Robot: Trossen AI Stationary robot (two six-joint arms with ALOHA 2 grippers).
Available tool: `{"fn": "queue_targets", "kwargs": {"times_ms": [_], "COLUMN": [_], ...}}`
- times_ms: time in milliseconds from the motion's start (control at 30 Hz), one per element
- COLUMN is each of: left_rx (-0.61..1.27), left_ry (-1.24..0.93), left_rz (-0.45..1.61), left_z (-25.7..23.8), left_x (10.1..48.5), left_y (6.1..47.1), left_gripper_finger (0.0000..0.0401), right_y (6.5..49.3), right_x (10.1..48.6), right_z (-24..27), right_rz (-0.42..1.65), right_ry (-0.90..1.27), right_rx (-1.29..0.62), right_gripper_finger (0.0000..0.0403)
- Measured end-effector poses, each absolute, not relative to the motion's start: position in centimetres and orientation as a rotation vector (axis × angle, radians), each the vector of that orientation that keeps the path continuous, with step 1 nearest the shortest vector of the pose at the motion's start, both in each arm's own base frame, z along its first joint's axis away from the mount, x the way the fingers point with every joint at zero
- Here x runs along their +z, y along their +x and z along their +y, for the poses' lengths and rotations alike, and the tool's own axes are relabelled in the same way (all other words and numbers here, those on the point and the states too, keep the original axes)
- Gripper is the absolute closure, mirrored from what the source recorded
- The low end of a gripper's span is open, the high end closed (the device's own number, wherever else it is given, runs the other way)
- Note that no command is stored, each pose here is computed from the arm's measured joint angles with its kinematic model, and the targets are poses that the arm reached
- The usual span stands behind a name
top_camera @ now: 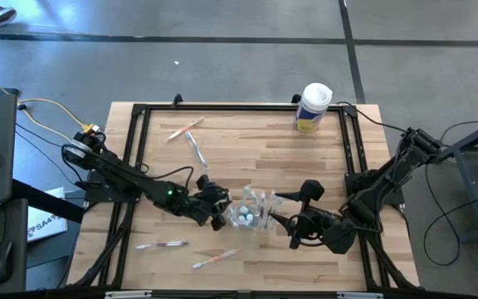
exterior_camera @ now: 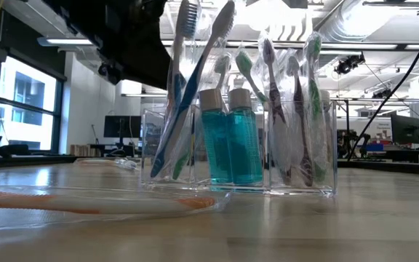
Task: Pick & Place toothbrushing station
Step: Put the top right orange toothbrush into the transparent organizer, then put the bottom orange toothbrush into the transparent organizer
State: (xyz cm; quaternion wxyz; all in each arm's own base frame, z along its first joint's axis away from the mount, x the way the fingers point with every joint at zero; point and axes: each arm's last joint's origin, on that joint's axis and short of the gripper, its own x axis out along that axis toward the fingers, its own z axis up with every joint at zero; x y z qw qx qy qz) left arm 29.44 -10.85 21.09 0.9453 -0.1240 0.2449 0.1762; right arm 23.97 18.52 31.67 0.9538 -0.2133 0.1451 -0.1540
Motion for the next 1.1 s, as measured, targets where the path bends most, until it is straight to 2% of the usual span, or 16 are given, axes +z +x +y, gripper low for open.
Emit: {"fn": "queue_targets", "kwargs": {"times_ms": [667, 900, 1100], "left_rx": [0.323, 0.309, 0.359], "left_ry": [-0.185, -0.127, -0.050], "left_rz": [0.445, 0.422, 0.494], "left_z": [-11.1, -11.2, -10.9], "left_x": [23.3, 25.1, 27.3], "left_y": [30.1, 30.4, 29.7], "left_gripper_finger": [0.0180, 0.0171, 0.0171], "right_y": [24.0, 24.0, 24.0], "right_x": [31.6, 31.6, 31.6], "right_z": [18.6, 18.6, 18.6], "right_rz": [0.302, 0.303, 0.303], "right_ry": [-0.430, -0.431, -0.431], "right_rx": [-0.283, -0.283, -0.284], "right_gripper_finger": [0.0135, 0.0135, 0.0135]}}
